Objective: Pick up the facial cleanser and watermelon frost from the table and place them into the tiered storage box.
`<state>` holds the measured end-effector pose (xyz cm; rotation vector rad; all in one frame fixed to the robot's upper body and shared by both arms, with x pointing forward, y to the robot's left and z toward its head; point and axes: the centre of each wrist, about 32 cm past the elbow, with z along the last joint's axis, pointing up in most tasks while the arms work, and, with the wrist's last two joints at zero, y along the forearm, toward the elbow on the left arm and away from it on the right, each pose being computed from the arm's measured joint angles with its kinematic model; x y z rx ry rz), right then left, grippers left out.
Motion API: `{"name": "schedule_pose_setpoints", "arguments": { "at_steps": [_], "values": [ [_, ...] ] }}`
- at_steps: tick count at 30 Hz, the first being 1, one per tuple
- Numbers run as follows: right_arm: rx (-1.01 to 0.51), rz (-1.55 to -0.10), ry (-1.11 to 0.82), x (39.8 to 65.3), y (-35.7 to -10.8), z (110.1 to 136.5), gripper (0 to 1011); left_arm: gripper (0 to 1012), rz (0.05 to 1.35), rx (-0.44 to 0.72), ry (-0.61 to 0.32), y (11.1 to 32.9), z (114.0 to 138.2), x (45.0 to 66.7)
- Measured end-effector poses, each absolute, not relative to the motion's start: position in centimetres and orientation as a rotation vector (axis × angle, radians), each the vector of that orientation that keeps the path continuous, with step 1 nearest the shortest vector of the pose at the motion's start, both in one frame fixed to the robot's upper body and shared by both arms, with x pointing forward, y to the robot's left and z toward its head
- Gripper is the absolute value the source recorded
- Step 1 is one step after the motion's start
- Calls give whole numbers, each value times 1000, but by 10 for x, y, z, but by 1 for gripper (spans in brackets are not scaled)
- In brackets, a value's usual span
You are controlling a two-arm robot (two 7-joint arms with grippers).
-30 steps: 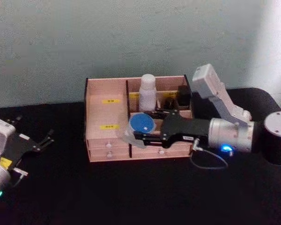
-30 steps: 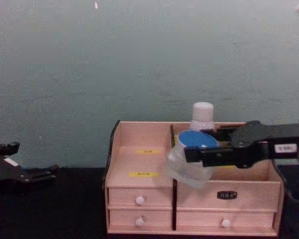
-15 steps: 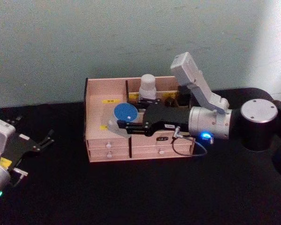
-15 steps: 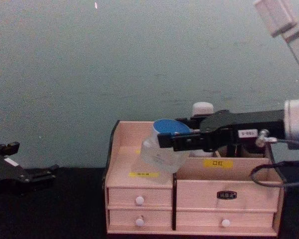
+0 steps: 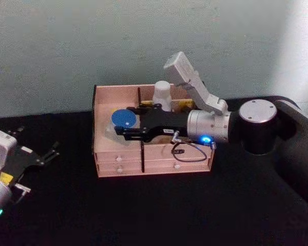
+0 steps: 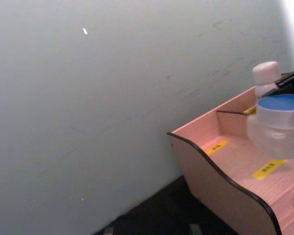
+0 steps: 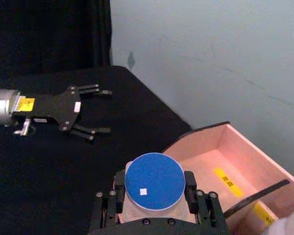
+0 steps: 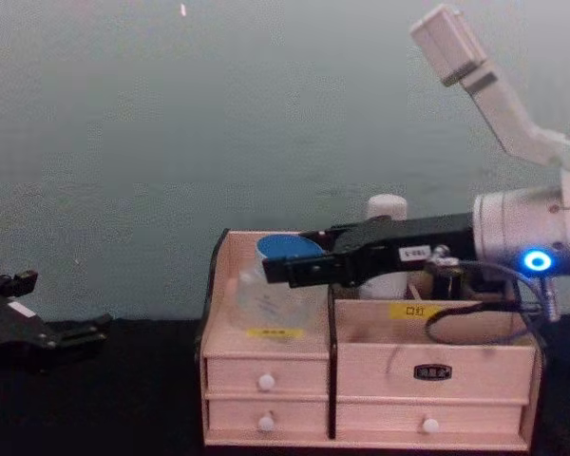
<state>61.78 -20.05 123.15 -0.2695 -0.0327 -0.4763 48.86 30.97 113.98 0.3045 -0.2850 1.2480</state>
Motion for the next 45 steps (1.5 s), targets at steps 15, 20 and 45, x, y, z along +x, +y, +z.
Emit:
{"name": "schedule_pose_setpoints", "arguments": {
  "at_steps": [15,20,45],
  "values": [
    [-272,-508,-4,641,-188,1231,708,1001,1248,304,-285,310,1140,489],
    [-279,-526,12,649,-186,1229,710,1001,1248,304,-285,310,1140,489],
    [-303,-562,55,663,-183,1224,710,1001,1248,304,-285,310,1140,489]
  ]
}}
